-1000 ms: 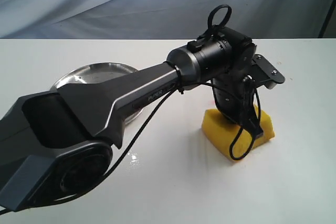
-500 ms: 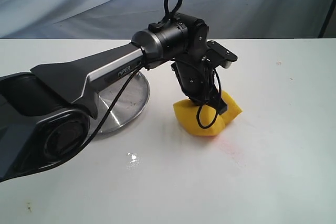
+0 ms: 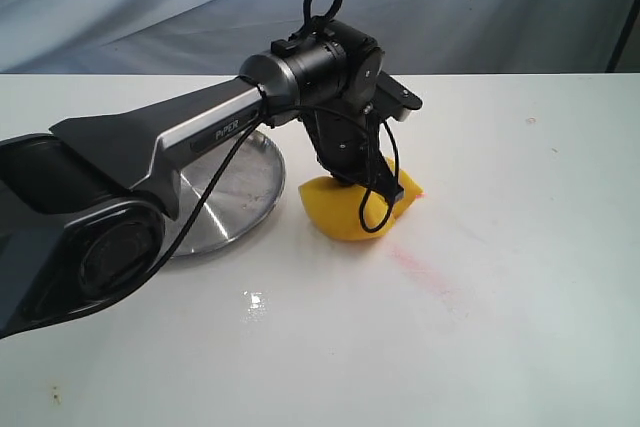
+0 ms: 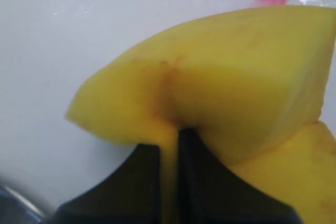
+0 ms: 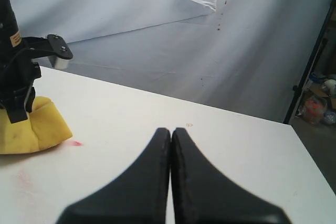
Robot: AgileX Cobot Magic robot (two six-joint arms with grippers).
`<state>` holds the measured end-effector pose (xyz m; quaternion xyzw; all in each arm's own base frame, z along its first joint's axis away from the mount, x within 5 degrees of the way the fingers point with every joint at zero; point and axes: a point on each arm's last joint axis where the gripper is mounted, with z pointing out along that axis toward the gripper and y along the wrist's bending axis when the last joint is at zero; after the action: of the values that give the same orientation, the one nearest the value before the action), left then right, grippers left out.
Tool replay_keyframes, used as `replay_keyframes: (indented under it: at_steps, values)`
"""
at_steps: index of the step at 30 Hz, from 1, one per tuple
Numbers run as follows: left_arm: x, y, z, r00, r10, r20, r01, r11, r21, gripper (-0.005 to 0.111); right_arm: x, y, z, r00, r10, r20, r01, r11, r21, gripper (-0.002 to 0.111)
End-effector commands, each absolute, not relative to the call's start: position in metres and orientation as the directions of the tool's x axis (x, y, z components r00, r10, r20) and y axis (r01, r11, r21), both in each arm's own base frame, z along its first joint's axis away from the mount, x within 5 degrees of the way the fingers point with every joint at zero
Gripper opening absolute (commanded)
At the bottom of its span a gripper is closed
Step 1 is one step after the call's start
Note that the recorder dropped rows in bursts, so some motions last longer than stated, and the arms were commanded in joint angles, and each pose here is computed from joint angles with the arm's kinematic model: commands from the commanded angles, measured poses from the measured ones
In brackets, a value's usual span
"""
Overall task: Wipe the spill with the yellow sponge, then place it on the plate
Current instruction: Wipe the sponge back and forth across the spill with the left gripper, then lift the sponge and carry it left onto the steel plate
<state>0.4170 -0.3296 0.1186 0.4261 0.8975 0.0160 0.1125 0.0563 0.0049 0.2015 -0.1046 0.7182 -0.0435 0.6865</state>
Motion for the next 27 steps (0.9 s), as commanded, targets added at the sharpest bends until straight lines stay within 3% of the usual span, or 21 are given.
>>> replay_keyframes:
  at_steps: [1,16,27]
  values:
    - [0.424,-0.306,0.093,-0.635,0.77,-0.052,0.75,0.632,0.198,0.0,0.056,0.005,0.201,-0.028,-0.218,-0.976,-0.086,0.973,-0.215,0.0]
    - [0.427,-0.3,0.166,-0.679,0.703,-0.214,0.679,0.711,0.183,0.0,0.056,0.005,0.201,-0.028,-0.218,-0.976,-0.086,0.973,-0.215,0.0]
    - [0.412,-0.298,0.245,-0.663,0.654,-0.364,0.666,0.738,0.114,0.0,0.056,0.005,0.201,-0.028,-0.218,-0.976,-0.086,0.973,-0.215,0.0]
